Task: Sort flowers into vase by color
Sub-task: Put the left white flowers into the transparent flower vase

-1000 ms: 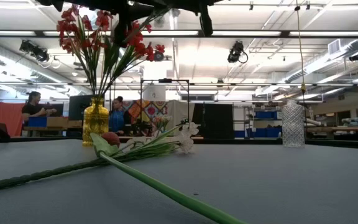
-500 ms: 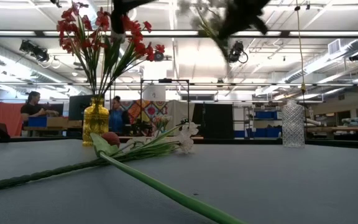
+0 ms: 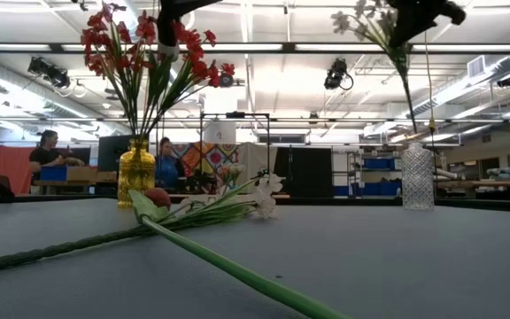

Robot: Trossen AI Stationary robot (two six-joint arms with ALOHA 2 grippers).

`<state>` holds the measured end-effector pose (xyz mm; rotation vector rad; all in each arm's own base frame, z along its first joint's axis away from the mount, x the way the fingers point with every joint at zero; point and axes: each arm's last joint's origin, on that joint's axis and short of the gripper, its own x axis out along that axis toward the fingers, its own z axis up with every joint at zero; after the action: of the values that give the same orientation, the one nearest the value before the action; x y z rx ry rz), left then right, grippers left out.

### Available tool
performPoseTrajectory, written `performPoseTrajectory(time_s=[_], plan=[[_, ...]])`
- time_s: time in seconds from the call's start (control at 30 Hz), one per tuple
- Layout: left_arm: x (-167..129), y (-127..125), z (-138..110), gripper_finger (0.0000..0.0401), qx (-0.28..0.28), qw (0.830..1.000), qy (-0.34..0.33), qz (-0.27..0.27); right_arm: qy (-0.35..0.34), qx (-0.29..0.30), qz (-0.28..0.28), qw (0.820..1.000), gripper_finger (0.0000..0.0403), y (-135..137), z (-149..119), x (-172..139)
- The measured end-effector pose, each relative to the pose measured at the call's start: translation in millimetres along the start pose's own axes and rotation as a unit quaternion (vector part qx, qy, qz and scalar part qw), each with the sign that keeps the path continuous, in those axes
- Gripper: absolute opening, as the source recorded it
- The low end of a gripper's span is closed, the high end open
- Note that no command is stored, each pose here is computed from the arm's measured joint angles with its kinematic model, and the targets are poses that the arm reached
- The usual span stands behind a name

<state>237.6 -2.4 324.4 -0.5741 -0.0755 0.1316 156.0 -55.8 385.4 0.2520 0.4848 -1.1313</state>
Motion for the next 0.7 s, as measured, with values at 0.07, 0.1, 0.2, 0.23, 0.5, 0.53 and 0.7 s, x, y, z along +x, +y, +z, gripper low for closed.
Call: performPoseTrajectory(time_s=[0.07,0.1,0.2,0.23,0.5,0.53,0.7], plan=[[0.2,0.7,-0.5,0.019,0.005,1.0,0.0,0.007,-0.013,0.009,-0.02,1.0,0.001,-8.3,3.5,-0.1],[0.2,0.7,-0.6,0.019,0.006,1.0,0.0,0.007,-0.017,0.012,-0.029,0.999,0.001,-11.9,5.0,0.3],[0.2,0.6,-0.2,0.019,0.006,1.0,-0.002,0.007,-0.018,0.01,-0.049,0.999,0.001,-18.5,8.9,5.7],[0.2,0.7,-0.4,0.019,0.006,1.0,-0.001,0.007,-0.015,0.009,-0.054,0.998,0.001,-19.5,9.8,8.2],[0.2,1.8,-2.5,0.019,0.008,1.0,0.01,0.013,-0.007,0.029,-0.055,0.998,0.001,-15.0,-0.4,31.1],[0.1,1.2,-2.9,0.019,0.008,1.0,0.01,0.012,-0.002,0.032,-0.059,0.998,0.001,-15.1,-5.4,33.9],[-0.5,-1.4,-5.0,0.019,0.008,1.0,0.015,0.008,-0.011,0.067,-0.066,0.996,0.001,-16.5,-20.9,41.8]])
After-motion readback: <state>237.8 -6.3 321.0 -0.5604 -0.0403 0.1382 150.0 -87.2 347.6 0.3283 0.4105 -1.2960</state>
